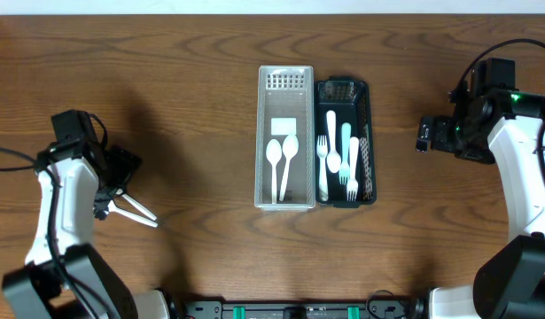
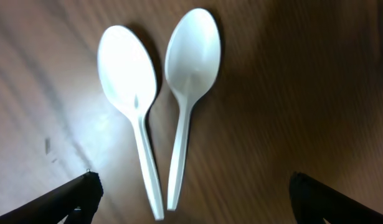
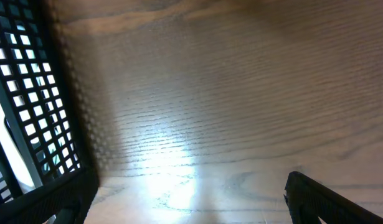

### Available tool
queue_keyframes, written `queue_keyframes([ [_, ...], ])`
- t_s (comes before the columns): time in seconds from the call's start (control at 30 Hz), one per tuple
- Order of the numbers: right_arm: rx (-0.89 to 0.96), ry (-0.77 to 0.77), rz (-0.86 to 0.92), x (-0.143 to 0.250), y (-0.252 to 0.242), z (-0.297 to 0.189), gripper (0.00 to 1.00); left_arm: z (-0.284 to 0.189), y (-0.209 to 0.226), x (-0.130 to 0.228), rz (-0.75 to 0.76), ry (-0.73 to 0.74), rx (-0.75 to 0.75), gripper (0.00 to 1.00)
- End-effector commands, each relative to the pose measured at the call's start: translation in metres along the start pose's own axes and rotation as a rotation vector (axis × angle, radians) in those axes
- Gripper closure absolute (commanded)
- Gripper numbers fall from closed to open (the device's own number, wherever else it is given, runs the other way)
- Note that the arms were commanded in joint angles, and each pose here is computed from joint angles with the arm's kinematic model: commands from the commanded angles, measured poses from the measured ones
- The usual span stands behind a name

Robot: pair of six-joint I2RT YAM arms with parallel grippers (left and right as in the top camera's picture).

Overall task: Pack container
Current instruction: 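Move the left gripper back and grasp a third spoon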

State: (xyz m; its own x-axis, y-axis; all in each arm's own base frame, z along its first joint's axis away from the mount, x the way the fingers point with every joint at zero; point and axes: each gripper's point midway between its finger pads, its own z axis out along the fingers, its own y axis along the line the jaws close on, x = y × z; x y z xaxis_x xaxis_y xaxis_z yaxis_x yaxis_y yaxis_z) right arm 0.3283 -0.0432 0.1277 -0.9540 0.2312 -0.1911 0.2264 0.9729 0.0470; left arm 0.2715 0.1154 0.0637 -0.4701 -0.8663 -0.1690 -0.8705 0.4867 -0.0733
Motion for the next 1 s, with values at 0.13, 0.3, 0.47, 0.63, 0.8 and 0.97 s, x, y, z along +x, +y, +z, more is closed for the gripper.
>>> queue_keyframes([
  [0.13, -0.003, 0.010, -0.018, 0.003, 0.001, 0.000, 0.01, 0.030, -0.006, 0.005, 0.032, 0.074, -0.007, 0.02],
  [0.3, -0.004, 0.009, -0.018, 0.003, 0.001, 0.000, 0.01, 0.045, -0.011, 0.006, 0.042, 0.102, 0.002, 0.02],
  [0.47, -0.004, 0.009, -0.018, 0.003, 0.001, 0.000, 0.01, 0.056, -0.012, 0.006, 0.046, 0.111, -0.006, 0.02],
  [0.63, -0.003, 0.010, -0.019, 0.003, 0.001, 0.000, 0.01, 0.061, -0.014, 0.004, 0.046, 0.105, -0.003, 0.02],
  [0.8, -0.003, 0.013, -0.019, 0.004, 0.001, 0.000, 0.01, 0.068, -0.011, 0.000, 0.047, 0.093, -0.025, 0.02],
  [0.97, -0.003, 0.014, -0.020, 0.004, 0.002, 0.000, 0.01, 0.076, -0.008, 0.004, 0.048, 0.117, -0.045, 0.02],
])
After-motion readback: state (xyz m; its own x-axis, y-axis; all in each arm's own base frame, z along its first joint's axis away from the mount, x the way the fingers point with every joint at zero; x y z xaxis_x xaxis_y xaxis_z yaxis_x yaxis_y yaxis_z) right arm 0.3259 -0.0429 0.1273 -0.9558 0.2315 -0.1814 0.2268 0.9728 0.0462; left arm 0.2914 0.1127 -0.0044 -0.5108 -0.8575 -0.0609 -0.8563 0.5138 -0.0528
